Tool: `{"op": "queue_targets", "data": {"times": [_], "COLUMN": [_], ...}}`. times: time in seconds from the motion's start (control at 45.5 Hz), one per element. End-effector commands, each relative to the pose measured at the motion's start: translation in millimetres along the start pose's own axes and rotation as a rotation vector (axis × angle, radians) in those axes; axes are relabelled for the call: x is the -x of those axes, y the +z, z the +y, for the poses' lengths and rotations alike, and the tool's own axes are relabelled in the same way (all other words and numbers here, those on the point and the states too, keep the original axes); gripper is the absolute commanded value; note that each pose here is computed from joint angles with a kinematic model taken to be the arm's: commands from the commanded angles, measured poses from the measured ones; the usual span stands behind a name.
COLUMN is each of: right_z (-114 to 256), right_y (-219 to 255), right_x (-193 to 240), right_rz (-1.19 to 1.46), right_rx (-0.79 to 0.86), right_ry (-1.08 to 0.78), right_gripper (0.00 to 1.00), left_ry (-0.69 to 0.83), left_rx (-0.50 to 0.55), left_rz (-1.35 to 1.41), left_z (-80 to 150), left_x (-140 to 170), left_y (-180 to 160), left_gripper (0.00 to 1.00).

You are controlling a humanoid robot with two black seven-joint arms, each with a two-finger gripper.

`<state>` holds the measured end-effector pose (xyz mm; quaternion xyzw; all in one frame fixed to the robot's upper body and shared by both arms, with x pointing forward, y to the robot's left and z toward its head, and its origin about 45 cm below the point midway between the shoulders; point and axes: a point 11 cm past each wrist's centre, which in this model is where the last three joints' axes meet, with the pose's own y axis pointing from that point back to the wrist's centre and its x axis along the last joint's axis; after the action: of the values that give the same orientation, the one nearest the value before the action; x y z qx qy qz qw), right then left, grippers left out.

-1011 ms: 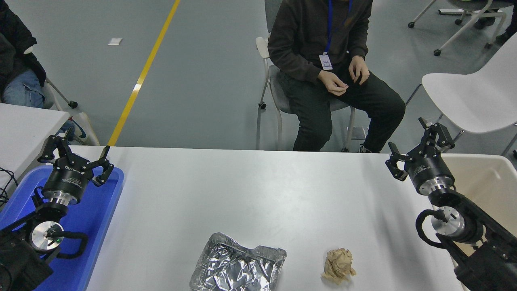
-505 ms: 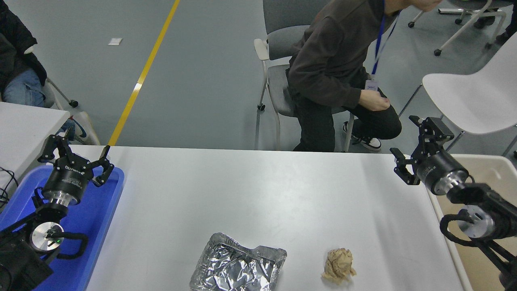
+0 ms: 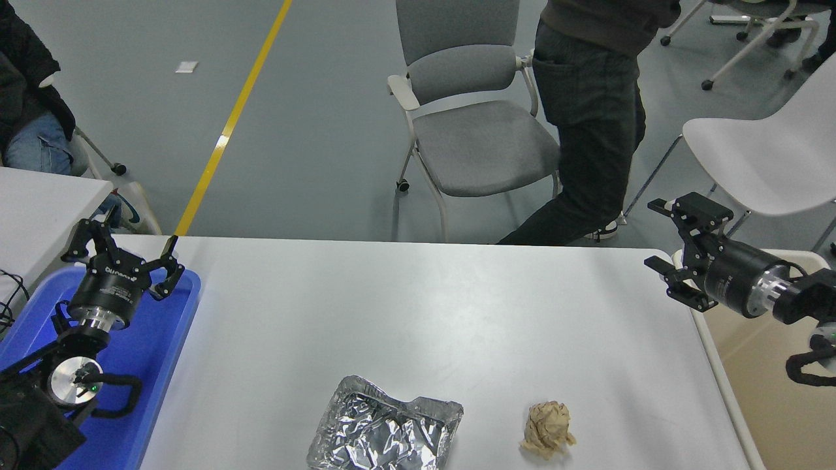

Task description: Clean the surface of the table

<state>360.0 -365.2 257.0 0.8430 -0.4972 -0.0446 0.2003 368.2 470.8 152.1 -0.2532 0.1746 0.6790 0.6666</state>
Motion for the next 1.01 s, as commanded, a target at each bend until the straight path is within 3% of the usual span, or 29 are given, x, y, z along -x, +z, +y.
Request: {"op": "queue_targets", "data": {"times": [0.0,0.088,0.242,0.396,0.593,0.989], "right_z": [8.8,9.3,6.2,-2.8,-12.8,-37.3], "right_y": [-13.9,-18.2,-19.1,-27.0,-18.4,-0.6], "right_x": [30.9,41.5,54.7,76.1,119.0,179.0], "right_rz": [0.154,0.268,0.389,0.527,0.574,0.62], "right_rx": [0.029,0.028,0.049,0.063,0.137,0.261], "right_ry": [-0.178,-0.209,-0.25,-0.34,-0.508,-0.644], "right_gripper": [0.99,0.92,0.91,0.99,1.0,1.0], "left_ry": [0.0,0.0,0.0,0.0,0.0,-0.001], "left_rx": [0.0,0.0,0.0,0.0,0.0,0.001], "left_rz": [0.0,0.001,0.001,0.0,0.001,0.001], "left_z": [0.0,-0.1,-0.1,0.0,-0.1,-0.6], "left_x": [-0.1,0.3,0.3,-0.1,0.3,0.7], "left_y": [0.2,-0.5,-0.5,0.2,-0.5,-0.2], "left_gripper": [1.0,1.0,1.0,1.0,1.0,1.0]}}
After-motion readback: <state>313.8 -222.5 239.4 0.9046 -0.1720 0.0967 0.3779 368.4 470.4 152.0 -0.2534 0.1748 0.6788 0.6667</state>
